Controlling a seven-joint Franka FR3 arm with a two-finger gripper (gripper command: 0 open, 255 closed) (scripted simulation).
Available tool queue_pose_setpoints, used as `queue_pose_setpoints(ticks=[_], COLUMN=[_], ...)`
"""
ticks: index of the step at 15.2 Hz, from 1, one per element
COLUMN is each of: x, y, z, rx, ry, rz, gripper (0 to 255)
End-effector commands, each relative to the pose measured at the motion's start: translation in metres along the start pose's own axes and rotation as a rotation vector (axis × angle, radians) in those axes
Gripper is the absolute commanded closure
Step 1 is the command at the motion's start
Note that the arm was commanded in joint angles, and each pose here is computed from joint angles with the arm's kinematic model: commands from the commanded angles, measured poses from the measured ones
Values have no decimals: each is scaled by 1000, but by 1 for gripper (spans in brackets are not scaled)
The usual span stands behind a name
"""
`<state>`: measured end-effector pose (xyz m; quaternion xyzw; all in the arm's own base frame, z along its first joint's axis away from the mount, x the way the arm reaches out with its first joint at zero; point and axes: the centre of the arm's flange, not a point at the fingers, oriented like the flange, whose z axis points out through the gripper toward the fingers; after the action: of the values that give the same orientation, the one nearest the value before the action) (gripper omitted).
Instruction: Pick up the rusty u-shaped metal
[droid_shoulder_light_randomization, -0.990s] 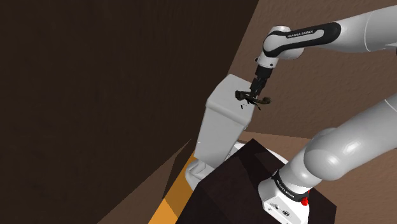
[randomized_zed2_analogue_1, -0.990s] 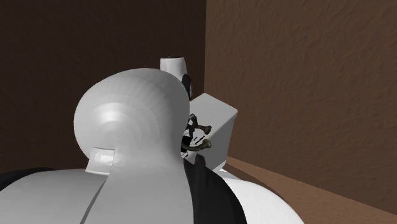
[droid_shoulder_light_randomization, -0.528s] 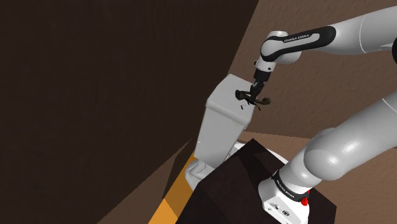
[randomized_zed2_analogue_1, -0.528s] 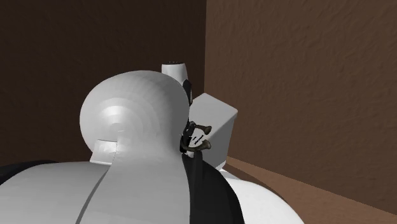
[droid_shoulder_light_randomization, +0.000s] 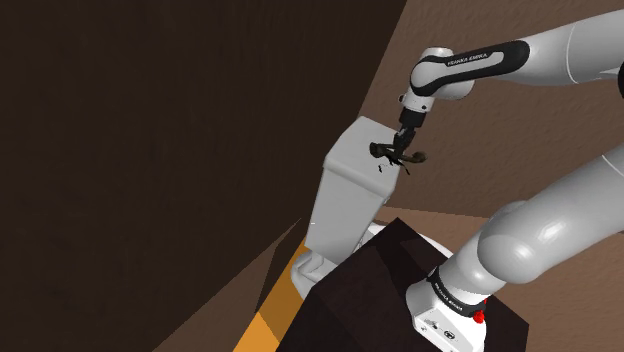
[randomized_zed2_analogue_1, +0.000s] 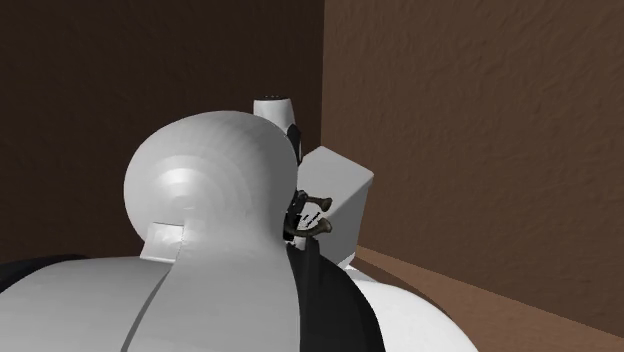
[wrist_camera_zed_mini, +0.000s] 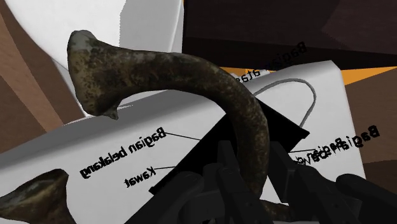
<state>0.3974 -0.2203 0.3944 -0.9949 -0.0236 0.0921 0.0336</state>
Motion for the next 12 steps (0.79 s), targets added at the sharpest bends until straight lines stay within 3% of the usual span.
queue_pose_setpoints(ticks=[1, 12], x=[-1, -11], y=[-1, -5], z=[-8, -65], rx=[0, 0], ry=[0, 0], rz=[0, 0], gripper=[255, 255])
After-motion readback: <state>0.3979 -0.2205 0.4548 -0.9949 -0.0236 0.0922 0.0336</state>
